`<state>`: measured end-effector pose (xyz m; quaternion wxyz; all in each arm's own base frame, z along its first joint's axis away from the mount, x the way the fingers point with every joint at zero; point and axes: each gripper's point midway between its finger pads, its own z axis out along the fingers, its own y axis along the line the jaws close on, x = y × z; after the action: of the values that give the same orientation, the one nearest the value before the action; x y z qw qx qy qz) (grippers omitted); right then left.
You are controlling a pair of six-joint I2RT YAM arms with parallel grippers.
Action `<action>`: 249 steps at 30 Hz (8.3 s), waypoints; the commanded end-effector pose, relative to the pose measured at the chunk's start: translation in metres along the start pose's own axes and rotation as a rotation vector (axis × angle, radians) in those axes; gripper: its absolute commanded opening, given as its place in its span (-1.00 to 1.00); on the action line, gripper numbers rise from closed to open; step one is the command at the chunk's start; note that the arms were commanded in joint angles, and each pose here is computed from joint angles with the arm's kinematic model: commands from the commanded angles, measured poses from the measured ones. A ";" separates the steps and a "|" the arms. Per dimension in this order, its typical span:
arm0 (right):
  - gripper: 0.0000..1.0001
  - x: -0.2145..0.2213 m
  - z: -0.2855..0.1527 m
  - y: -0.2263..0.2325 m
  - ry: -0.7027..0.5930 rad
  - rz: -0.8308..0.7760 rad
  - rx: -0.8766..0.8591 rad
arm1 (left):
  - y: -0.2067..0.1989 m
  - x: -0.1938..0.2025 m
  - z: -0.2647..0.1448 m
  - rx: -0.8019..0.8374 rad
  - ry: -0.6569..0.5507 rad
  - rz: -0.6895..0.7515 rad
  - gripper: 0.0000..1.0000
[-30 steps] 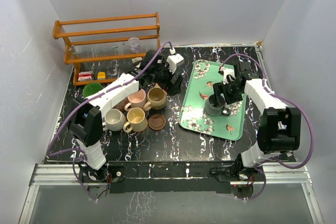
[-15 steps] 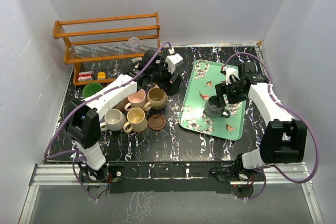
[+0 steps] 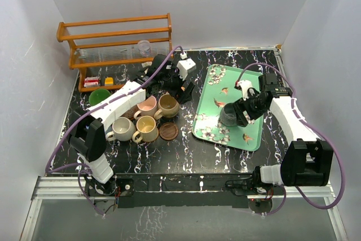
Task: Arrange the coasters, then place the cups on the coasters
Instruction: Pick up the cup from the tray, then place the cup on the coaster.
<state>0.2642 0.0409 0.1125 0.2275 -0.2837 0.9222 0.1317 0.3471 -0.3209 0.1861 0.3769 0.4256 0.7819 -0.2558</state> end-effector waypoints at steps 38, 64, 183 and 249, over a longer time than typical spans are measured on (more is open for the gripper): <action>0.42 -0.020 0.002 0.067 -0.022 -0.316 -0.224 | 0.014 -0.021 -0.034 -0.066 -0.078 0.049 0.90; 0.13 -0.104 0.029 -0.028 -0.059 -0.385 0.119 | 0.026 -0.020 -0.045 -0.089 -0.104 0.026 0.91; 0.02 -0.107 -0.014 -0.014 -0.474 -0.013 0.211 | -0.035 0.020 -0.057 -0.131 0.196 -0.129 -1.00; 0.18 -0.075 -0.006 -0.030 -0.466 0.068 0.192 | -0.007 0.126 -0.063 -0.366 0.384 -0.077 -0.99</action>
<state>0.3274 0.0498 0.1441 0.4360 -0.1860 0.8729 0.1156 0.2680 -0.2126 0.0960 0.2369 0.3671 0.8992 -0.0215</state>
